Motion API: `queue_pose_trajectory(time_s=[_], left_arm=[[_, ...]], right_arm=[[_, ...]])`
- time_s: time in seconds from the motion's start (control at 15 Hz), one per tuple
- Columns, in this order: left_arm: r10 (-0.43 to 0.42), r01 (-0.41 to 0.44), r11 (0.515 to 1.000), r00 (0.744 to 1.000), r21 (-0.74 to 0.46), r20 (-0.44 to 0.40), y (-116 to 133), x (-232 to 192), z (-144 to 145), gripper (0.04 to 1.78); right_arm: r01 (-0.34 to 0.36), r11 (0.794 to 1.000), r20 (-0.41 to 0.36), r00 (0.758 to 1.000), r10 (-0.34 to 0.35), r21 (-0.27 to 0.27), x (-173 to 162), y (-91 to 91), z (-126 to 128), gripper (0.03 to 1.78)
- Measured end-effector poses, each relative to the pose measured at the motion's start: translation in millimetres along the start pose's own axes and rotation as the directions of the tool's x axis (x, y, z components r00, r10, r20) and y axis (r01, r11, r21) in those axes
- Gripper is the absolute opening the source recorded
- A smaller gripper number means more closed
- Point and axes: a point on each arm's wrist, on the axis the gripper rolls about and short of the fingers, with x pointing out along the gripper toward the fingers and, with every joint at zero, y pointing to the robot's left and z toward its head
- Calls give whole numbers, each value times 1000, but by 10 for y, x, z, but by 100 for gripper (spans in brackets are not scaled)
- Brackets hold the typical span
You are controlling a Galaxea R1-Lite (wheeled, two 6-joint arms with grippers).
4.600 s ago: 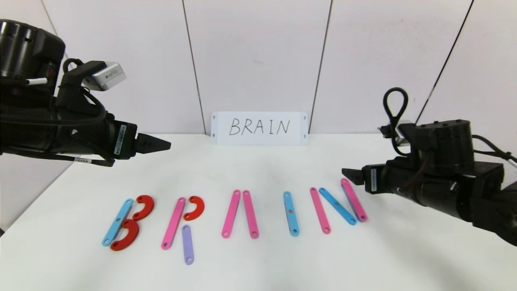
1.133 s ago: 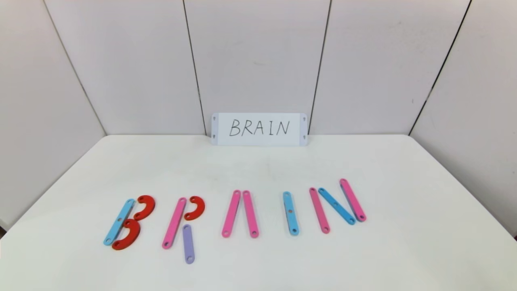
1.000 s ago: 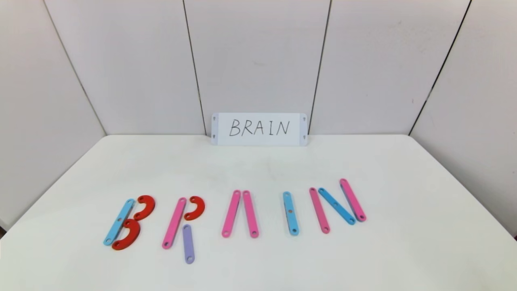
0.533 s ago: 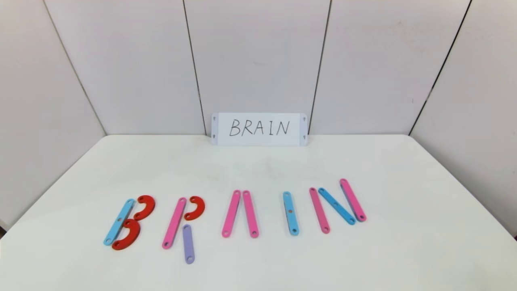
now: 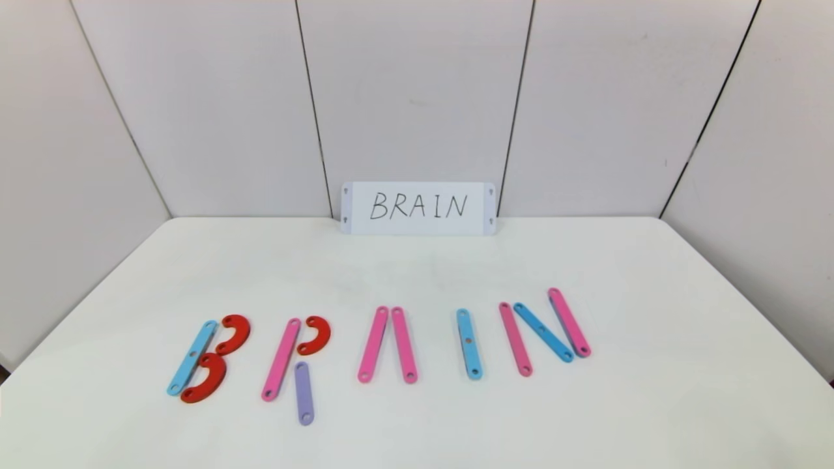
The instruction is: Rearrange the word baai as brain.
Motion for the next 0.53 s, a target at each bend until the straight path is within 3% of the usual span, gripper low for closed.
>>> queue_pose_trajectory(time_s=[0.53], left_arm=[[-1, 1, 1000, 1000, 7, -7, 0, -1, -4, 173]], right_arm=[[1, 1000, 0, 1000, -1, 20, 0, 0, 0, 174]])
